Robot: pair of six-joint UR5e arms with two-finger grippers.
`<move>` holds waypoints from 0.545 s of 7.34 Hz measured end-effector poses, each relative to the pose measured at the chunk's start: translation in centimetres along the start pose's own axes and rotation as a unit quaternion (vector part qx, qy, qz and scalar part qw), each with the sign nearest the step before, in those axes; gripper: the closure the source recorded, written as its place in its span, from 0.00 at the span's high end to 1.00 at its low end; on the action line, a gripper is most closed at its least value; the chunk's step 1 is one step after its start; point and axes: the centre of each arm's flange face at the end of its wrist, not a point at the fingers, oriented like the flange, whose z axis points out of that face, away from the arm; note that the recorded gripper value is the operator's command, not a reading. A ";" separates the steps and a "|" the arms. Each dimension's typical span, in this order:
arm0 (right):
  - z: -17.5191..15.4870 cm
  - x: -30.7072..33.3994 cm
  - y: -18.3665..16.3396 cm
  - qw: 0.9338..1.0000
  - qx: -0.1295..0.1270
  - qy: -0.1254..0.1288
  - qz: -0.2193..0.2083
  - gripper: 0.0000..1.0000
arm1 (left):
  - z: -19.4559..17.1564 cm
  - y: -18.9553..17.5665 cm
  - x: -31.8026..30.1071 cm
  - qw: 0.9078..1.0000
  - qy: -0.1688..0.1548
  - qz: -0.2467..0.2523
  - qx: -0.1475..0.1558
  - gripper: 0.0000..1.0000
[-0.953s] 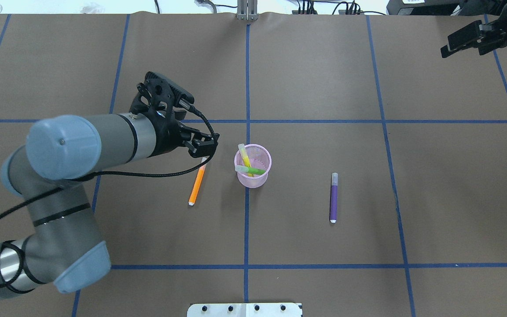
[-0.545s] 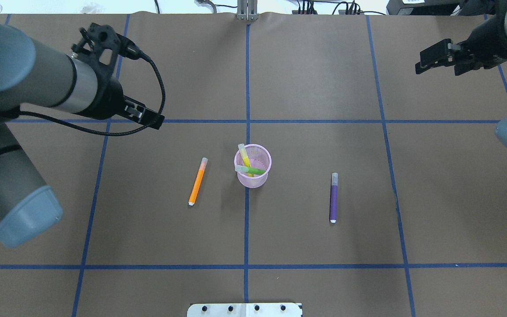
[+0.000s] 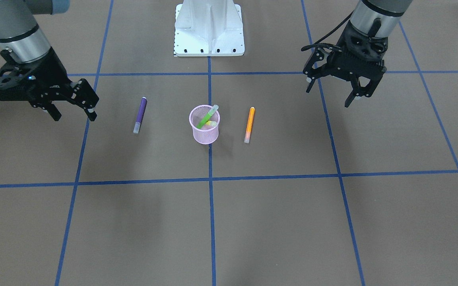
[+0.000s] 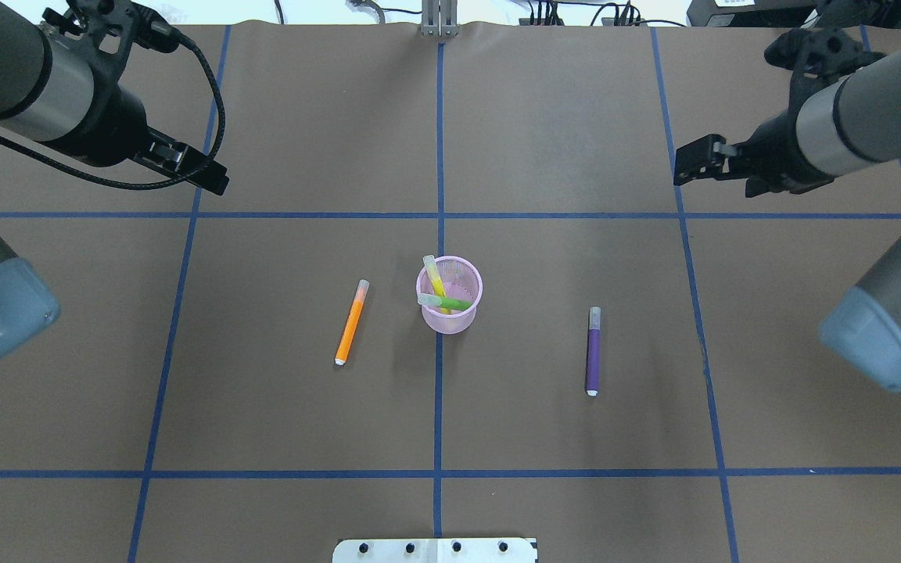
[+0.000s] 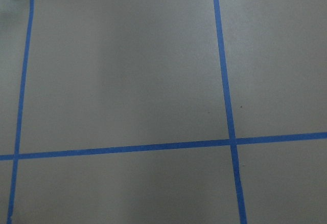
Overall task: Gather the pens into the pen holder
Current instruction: 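Reach the right gripper down and grasp the purple marker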
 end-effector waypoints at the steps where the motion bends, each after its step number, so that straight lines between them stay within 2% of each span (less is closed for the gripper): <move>1: 1.9 -1.5 2.7 1.000 0.005 0.010 0.010 0.97 | -0.3 0.1 0.0 1.000 0.000 0.001 0.002 1.00; 2: 3.9 -3.0 5.8 1.000 0.014 0.022 0.018 0.96 | -0.7 0.2 0.1 1.000 0.001 0.002 0.005 1.00; 4: 8.4 -5.2 11.5 0.998 0.034 0.047 0.003 0.83 | -1.2 0.3 0.2 1.000 0.001 0.001 0.010 1.00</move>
